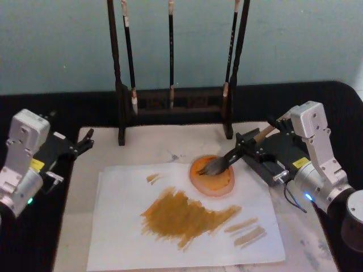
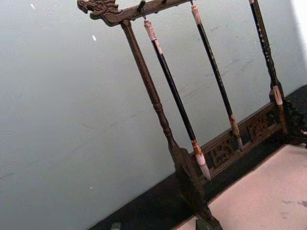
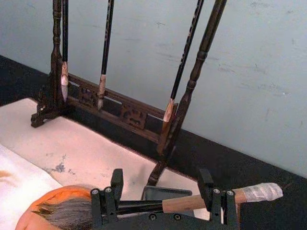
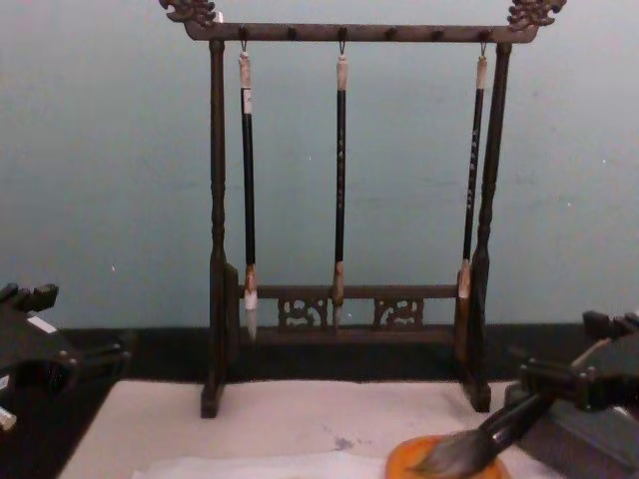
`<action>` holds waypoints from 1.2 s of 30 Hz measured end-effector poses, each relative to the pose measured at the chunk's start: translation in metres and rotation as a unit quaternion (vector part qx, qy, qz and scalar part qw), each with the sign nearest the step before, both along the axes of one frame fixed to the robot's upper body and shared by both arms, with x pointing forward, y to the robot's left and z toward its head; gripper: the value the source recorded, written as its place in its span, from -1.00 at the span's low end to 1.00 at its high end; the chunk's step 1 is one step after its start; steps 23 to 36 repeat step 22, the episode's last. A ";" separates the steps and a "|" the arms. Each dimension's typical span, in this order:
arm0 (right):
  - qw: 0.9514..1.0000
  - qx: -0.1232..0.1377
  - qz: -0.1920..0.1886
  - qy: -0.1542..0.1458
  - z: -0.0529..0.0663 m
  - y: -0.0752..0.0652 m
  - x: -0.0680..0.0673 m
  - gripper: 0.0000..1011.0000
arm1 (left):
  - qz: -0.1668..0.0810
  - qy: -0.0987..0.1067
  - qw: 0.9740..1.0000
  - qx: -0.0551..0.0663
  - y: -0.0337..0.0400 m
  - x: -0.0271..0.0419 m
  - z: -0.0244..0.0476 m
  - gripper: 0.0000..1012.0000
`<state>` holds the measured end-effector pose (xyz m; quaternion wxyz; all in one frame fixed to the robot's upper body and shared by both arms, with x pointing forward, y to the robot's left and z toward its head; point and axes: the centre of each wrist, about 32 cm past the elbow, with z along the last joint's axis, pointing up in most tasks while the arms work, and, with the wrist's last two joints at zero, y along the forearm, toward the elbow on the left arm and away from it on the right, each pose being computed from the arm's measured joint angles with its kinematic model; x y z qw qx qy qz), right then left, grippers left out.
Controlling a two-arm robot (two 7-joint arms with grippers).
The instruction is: Pick up the brush from the inkstone, write on the paper, then place the brush back to its original position.
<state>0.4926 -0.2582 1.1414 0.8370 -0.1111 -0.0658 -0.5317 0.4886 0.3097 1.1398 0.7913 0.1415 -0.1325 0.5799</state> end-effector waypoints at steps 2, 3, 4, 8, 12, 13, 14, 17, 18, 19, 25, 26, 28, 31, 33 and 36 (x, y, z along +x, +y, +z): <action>1.000 0.000 0.000 0.000 0.000 0.000 0.000 0.98 | 0.000 0.000 1.000 0.000 0.0000 0.0000 0.0000 1.00; 1.000 0.000 0.000 0.000 0.000 0.000 0.000 0.98 | 0.000 0.000 1.000 0.000 0.0000 0.0000 0.0000 1.00; 1.000 0.000 0.000 0.000 0.000 0.000 0.000 0.98 | 0.000 0.000 1.000 0.000 0.0000 0.0000 0.0000 1.00; 1.000 0.000 0.000 0.000 0.000 0.000 0.000 0.98 | 0.000 0.000 1.000 0.000 0.0000 0.0000 0.0000 1.00; 1.000 0.000 0.000 0.000 0.000 0.000 0.000 0.98 | 0.000 0.000 1.000 0.000 0.0000 0.0000 0.0000 1.00; 1.000 0.000 0.000 0.000 0.000 0.000 0.000 0.98 | 0.000 0.000 1.000 0.000 0.0000 0.0000 0.0000 1.00; 1.000 0.000 0.000 0.000 0.000 0.000 0.000 0.98 | 0.000 0.000 1.000 0.000 0.0000 0.0000 0.0000 1.00; 1.000 0.000 0.000 0.000 0.000 0.000 0.000 0.98 | 0.000 0.000 1.000 0.000 0.0000 0.0000 0.0000 1.00; 1.000 0.000 0.000 0.000 0.000 0.000 0.000 0.98 | 0.000 0.000 1.000 0.000 0.0000 0.0000 0.0000 1.00; 1.000 0.000 0.000 0.000 0.000 0.000 0.000 0.98 | 0.000 0.000 1.000 0.000 0.0000 0.0000 0.0000 1.00; 1.000 0.000 0.000 0.000 0.000 0.000 0.000 0.98 | 0.000 0.000 1.000 0.000 0.0000 0.0000 0.0000 1.00; 1.000 0.000 0.000 0.000 0.000 0.000 0.000 0.98 | 0.000 0.000 1.000 0.000 0.0000 0.0000 0.0000 1.00; 1.000 0.000 0.000 0.000 0.000 0.000 0.000 0.98 | 0.000 0.000 1.000 0.000 0.0000 0.0000 0.0000 1.00; 1.000 0.000 0.000 0.000 0.000 0.000 0.000 0.98 | 0.000 0.000 1.000 0.000 0.0000 0.0000 0.0000 1.00; 1.000 0.000 0.000 0.000 0.000 0.000 0.000 0.98 | 0.000 0.000 1.000 0.000 0.0000 0.0000 0.0000 1.00; 1.000 0.000 0.000 0.000 0.000 0.000 0.000 0.98 | 0.000 0.000 1.000 0.000 0.0000 0.0000 0.0000 1.00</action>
